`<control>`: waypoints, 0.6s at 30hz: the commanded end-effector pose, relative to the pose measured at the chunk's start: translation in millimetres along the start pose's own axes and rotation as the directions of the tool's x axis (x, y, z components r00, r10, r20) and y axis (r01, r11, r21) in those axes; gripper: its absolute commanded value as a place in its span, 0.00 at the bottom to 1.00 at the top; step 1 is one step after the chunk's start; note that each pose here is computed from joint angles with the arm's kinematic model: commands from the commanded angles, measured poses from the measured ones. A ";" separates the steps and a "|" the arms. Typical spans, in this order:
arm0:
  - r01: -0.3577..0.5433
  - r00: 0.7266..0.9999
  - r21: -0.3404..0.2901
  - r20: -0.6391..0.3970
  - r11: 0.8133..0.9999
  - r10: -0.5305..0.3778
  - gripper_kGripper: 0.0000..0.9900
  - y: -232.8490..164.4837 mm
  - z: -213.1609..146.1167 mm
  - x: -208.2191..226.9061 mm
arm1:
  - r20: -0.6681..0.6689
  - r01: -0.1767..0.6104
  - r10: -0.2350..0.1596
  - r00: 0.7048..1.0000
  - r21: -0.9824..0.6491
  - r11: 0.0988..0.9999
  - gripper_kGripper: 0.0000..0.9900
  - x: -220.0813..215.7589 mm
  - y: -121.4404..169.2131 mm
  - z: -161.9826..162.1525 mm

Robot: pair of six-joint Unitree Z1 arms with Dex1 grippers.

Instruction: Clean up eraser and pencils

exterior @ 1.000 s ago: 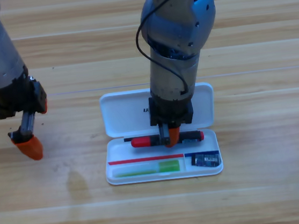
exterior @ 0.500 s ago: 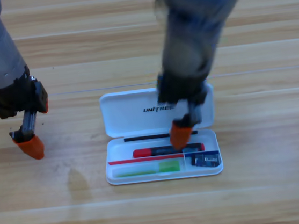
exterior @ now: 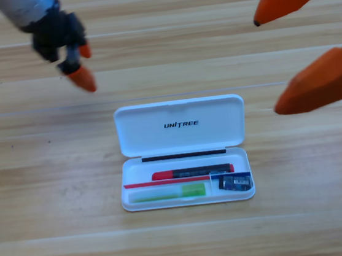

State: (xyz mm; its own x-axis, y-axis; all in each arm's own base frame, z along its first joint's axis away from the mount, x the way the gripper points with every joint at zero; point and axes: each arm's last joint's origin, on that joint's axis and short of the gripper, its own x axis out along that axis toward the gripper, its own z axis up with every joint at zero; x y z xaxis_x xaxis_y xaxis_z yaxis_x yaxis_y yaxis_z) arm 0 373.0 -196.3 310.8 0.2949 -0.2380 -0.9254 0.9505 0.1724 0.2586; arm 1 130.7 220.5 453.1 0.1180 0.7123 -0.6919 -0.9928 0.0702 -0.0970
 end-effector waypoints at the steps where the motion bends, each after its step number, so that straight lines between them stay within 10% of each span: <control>1: 0.126 0.991 -0.043 0.046 0.991 -0.124 0.49 31.4 -3.8 68.7 | 0.004 -0.049 0.049 0.999 -0.005 0.999 1.00 10.2 7.1 -5.0; 7: 0.215 0.969 -0.045 0.132 0.976 -0.207 0.01 45.2 -2.9 107.7 | -0.024 -0.103 0.103 0.994 0.014 0.995 1.00 29.7 2.9 -5.5; 18: 0.423 0.886 -0.063 0.239 0.904 -0.398 0.00 38.4 -10.2 146.4 | -0.042 -0.114 0.115 0.992 0.023 0.993 1.00 36.7 3.1 -10.7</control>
State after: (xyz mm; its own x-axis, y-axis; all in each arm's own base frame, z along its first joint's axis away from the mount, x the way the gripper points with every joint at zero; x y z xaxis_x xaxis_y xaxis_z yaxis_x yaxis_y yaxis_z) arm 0 444.1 -222.5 212.1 -0.0098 -0.5098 -0.8602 0.9899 0.1168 -0.0805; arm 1 128.5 223.9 443.9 0.0533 0.7243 -0.6874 -0.9985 0.0292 -0.0466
